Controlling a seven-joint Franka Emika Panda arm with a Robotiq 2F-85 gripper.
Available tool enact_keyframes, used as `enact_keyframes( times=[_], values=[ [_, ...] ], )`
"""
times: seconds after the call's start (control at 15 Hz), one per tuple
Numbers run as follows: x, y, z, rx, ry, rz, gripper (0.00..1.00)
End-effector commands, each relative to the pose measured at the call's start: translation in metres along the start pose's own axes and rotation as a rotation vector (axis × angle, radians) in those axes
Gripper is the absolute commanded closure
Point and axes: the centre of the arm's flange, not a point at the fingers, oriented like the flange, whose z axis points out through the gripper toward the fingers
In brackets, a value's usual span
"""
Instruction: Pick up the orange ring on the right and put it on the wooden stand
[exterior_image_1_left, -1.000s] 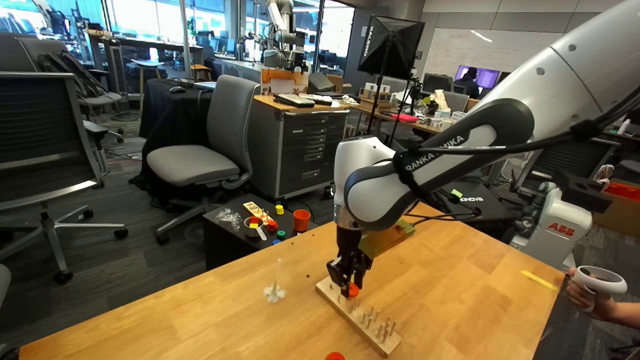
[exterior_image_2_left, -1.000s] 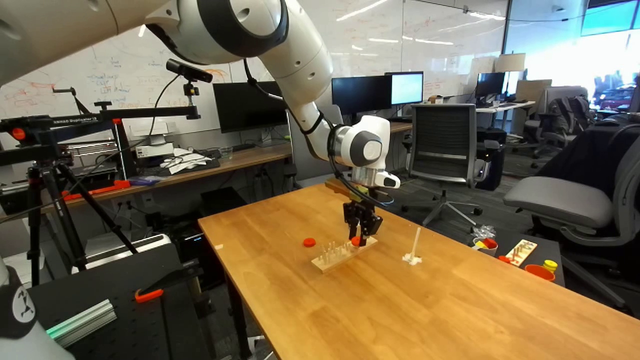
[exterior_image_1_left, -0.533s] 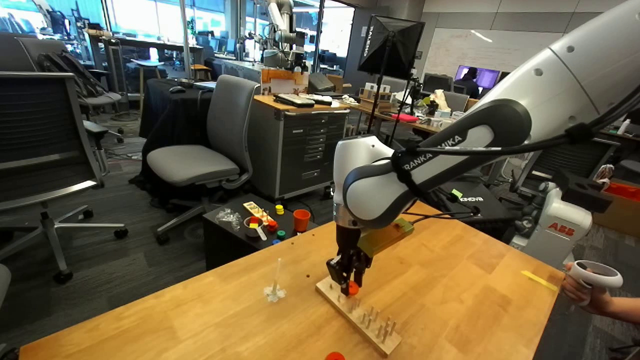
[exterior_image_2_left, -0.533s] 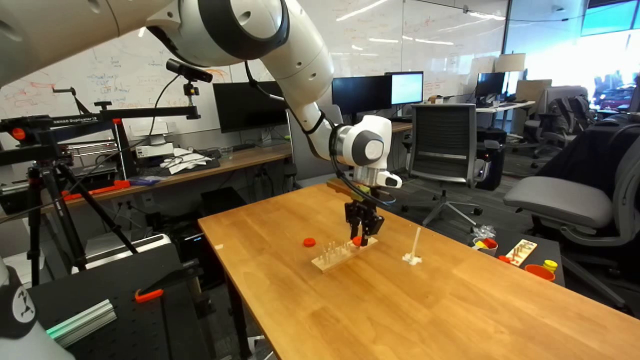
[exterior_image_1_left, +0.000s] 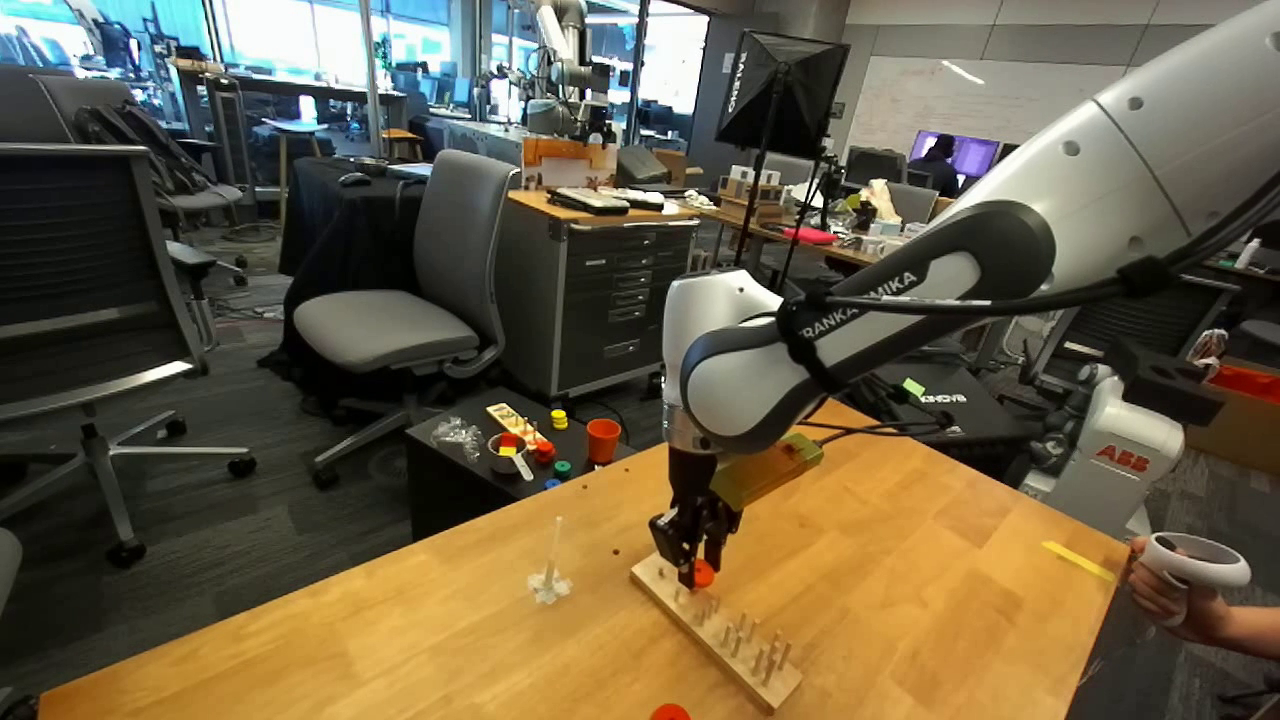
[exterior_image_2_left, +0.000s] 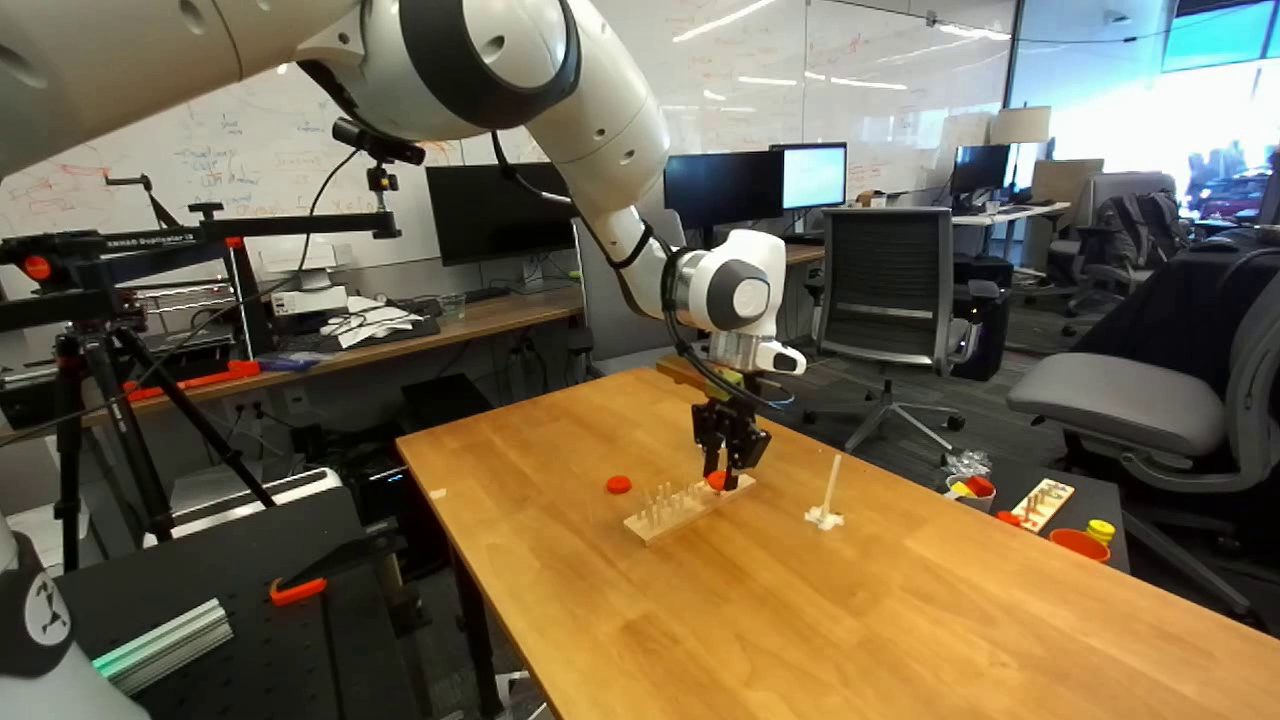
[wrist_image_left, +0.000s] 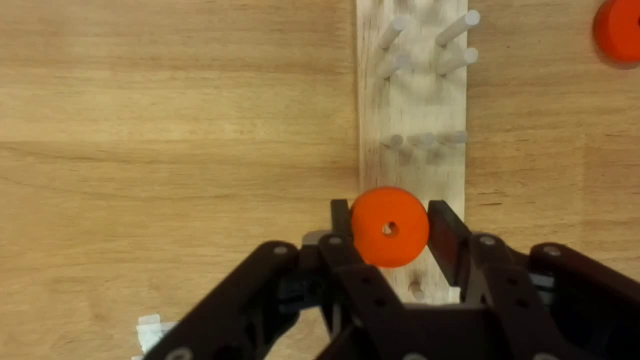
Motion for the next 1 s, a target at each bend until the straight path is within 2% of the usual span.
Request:
enact_keyframes(
  times=[0.0, 0.93],
  values=[
    [0.0118, -0.0064, 0.0042, -0.014, -0.012, -0.007, 0.82],
    [0.0106, -0.0118, 0.0070, -0.006, -0.025, -0.011, 0.82]
  ],
)
